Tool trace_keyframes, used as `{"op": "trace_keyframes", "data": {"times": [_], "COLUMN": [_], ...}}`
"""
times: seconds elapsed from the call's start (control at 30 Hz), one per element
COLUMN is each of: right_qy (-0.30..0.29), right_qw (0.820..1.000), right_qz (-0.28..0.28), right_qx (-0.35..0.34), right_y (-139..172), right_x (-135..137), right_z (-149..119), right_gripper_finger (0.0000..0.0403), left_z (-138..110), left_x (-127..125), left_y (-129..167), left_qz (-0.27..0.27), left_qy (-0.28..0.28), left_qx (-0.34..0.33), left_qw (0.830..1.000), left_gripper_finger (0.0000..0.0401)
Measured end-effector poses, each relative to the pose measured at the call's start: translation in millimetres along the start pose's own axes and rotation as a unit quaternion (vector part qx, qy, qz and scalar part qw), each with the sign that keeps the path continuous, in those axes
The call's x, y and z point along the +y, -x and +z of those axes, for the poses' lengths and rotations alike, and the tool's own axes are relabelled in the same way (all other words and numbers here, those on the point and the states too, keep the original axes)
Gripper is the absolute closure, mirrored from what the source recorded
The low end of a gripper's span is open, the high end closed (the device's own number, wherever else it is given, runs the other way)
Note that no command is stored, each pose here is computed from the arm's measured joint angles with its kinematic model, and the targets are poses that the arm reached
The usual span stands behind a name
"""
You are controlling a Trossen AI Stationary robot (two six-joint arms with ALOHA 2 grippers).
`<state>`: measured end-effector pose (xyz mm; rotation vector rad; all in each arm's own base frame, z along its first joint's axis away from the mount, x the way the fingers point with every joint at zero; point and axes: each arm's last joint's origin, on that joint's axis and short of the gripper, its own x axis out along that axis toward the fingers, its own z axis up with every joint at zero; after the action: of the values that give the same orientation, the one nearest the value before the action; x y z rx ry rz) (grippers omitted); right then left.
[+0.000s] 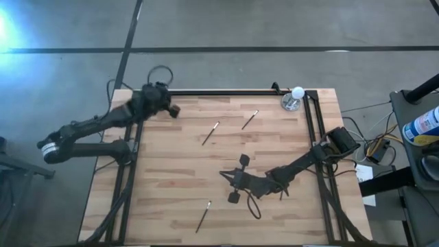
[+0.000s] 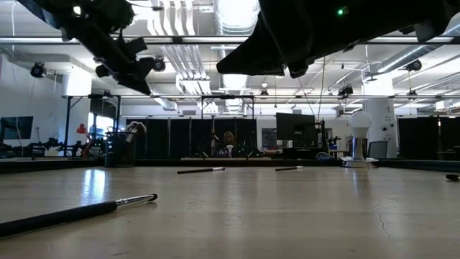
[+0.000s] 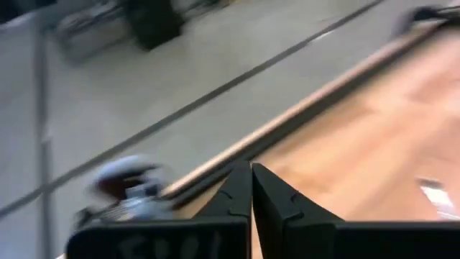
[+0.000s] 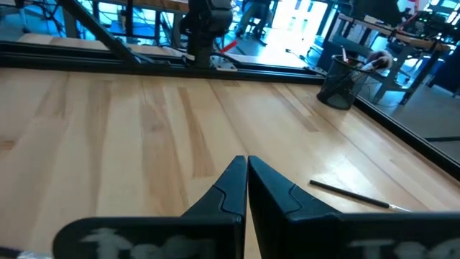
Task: Pick & Place Makeup Supplies
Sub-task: Put the makeup brush into the makeup holder
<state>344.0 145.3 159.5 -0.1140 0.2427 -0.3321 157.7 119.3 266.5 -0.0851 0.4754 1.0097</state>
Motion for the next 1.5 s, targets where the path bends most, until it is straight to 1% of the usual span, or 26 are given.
{"op": "trace_keyframes", "data": {"times": [0.1, 0.17, 0.23, 0.3, 0.43, 0.57, 0.67, 0.8, 0.87, 0.97, 1.1, 1.17, 1.33, 1.5], "right_qy": [-0.001, -0.007, -0.006, -0.010, -0.030, -0.055, -0.069, -0.091, -0.097, -0.095, -0.093, -0.090, -0.089, -0.089], "right_qw": [1.000, 1.000, 1.000, 1.000, 0.999, 0.998, 0.997, 0.995, 0.994, 0.994, 0.995, 0.995, 0.995, 0.995], "right_qz": [0.004, 0.008, 0.010, 0.011, 0.010, 0.010, 0.007, 0.004, -0.005, -0.003, -0.001, -0.001, -0.001, 0.001], "right_qx": [-0.001, -0.003, -0.002, -0.004, -0.020, -0.041, -0.044, -0.045, -0.048, -0.046, -0.046, -0.044, -0.043, -0.044], "right_y": [3.5, 5.8, 7.9, 9.8, 15.9, 26.6, 36.5, 46.4, 49.5, 52.7, 53.4, 53.3, 53.3, 54.2], "right_x": [3.3, 5.0, 5.2, 3.3, -6.6, -22.9, -32.9, -43.4, -46.5, -47.5, -47.1, -47.1, -47.2, -46.3], "right_z": [-0.6, -1.4, -3.0, -6.0, -16.9, -26.3, -30.8, -30.9, -30.5, -32.0, -32.7, -33.1, -33.3, -33.3], "right_gripper_finger": [0.0394, 0.0394, 0.0394, 0.0394, 0.0394, 0.0394, 0.0394, 0.0394, 0.0394, 0.0394, 0.0394, 0.0394, 0.0394, 0.0394], "left_z": [-15.1, -27.7, -41.1, -54.9, -75.6, -83.8, -81.3, -68.8, -60.3, -47.5, -37.3, -36.3, -40.0, -41.9], "left_x": [-27.8, -46.4, -62.2, -74.7, -88.8, -95.8, -101.4, -114.9, -124.0, -137.8, -151.8, -158.5, -170.4, -169.9], "left_y": [9.2, 15.1, 20.4, 25.0, 29.1, 24.3, 15.1, -5.8, -19.7, -43.8, -76.5, -89.5, -118.8, -143.3], "left_qz": [-0.061, -0.102, -0.142, -0.169, -0.187, -0.185, -0.175, -0.171, -0.180, -0.196, -0.211, -0.211, -0.197, -0.175], "left_qy": [-0.017, -0.019, -0.022, -0.025, -0.029, -0.021, -0.016, -0.009, -0.011, -0.009, -0.002, -0.008, -0.012, -0.012], "left_qx": [-0.029, -0.044, -0.048, -0.041, -0.015, 0.007, 0.024, 0.051, 0.062, 0.070, 0.092, 0.100, 0.121, 0.140], "left_qw": [0.998, 0.994, 0.988, 0.985, 0.982, 0.982, 0.984, 0.984, 0.982, 0.978, 0.973, 0.972, 0.973, 0.974], "left_gripper_finger": [0.0399, 0.0400, 0.0400, 0.0401, 0.0401, 0.0401, 0.0401, 0.0401, 0.0401, 0.0401, 0.0397, 0.0386, 0.0339, 0.0303]}}
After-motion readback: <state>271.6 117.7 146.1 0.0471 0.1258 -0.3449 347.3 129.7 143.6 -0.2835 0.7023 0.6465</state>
